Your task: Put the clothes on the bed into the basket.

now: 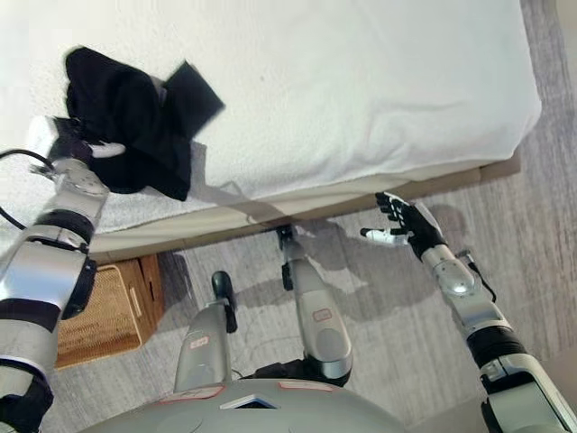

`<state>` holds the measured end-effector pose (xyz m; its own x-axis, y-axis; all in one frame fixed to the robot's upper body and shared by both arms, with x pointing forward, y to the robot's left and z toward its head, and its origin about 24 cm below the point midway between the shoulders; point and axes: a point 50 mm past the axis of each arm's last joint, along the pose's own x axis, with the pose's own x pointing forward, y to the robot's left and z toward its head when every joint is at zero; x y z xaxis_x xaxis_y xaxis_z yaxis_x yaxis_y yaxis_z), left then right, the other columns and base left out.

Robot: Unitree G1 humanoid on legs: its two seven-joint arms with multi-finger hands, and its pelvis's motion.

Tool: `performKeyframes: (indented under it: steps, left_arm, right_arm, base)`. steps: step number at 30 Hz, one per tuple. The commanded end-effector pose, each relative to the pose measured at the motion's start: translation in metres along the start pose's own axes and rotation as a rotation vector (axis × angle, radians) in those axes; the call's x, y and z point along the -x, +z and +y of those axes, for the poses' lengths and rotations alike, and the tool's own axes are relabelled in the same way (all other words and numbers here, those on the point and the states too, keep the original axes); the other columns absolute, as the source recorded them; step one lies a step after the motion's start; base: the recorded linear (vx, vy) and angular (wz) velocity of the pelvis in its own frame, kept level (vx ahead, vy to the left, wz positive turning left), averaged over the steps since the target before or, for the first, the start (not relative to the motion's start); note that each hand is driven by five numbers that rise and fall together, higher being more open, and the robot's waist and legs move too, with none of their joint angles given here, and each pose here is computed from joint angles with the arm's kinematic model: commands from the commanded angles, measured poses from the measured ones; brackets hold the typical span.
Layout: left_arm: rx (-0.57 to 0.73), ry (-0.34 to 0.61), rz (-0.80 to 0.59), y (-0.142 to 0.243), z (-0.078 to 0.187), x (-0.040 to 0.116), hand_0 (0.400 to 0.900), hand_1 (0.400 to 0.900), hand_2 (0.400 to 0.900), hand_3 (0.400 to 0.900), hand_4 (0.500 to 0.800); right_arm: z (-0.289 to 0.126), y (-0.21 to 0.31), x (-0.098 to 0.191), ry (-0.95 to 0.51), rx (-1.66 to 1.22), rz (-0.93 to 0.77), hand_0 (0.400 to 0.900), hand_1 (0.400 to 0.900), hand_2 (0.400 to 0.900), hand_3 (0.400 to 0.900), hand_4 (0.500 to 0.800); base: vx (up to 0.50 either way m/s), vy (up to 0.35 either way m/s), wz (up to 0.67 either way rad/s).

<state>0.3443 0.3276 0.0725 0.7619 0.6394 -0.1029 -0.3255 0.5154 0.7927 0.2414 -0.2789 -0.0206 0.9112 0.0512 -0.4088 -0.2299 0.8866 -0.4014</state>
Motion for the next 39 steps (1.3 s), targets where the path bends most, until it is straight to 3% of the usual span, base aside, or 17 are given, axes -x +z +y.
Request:
performKeyframes:
  steps: [1,13,24,32,39]
  left_arm:
    - [0.047,-0.014,-0.051,-0.001,-0.005,0.003,0.4,0.4,0.4,0.4,0.5]
    - [0.073,-0.05,0.166,-0.089,0.004,0.014,0.4,0.4,0.4,0.4,0.5]
    - [-0.081,0.033,0.367,-0.168,0.063,0.027,0.4,0.4,0.4,0.4,0.5]
    - [-0.17,0.125,0.612,-0.24,0.131,0.064,0.4,0.4,0.4,0.4,0.5]
    - [-0.252,0.14,0.822,-0.291,0.171,0.112,0.4,0.4,0.4,0.4,0.5]
  right_arm:
    - [-0.017,-0.011,0.004,-0.067,0.053,0.052,0.9,0.9,0.9,0.9,0.8]
    - [-0.005,-0.067,0.012,-0.094,-0.011,0.352,0.9,0.9,0.9,0.9,0.8]
    - [-0.019,-0.102,0.04,-0.157,-0.051,0.524,0.9,0.9,0.9,0.9,0.8]
    - [-0.029,-0.105,0.049,-0.159,-0.047,0.536,0.9,0.9,0.9,0.9,0.8]
    - [-0.03,-0.108,0.054,-0.136,-0.051,0.54,0.9,0.9,0.9,0.9,0.8]
  base:
    - [0.126,0.024,-0.06]
    - [0.099,0.011,0.02]
    - [0.067,0.007,0.11]
    - [0.033,0.022,-0.02]
    - [0.0,0.0,0.0]
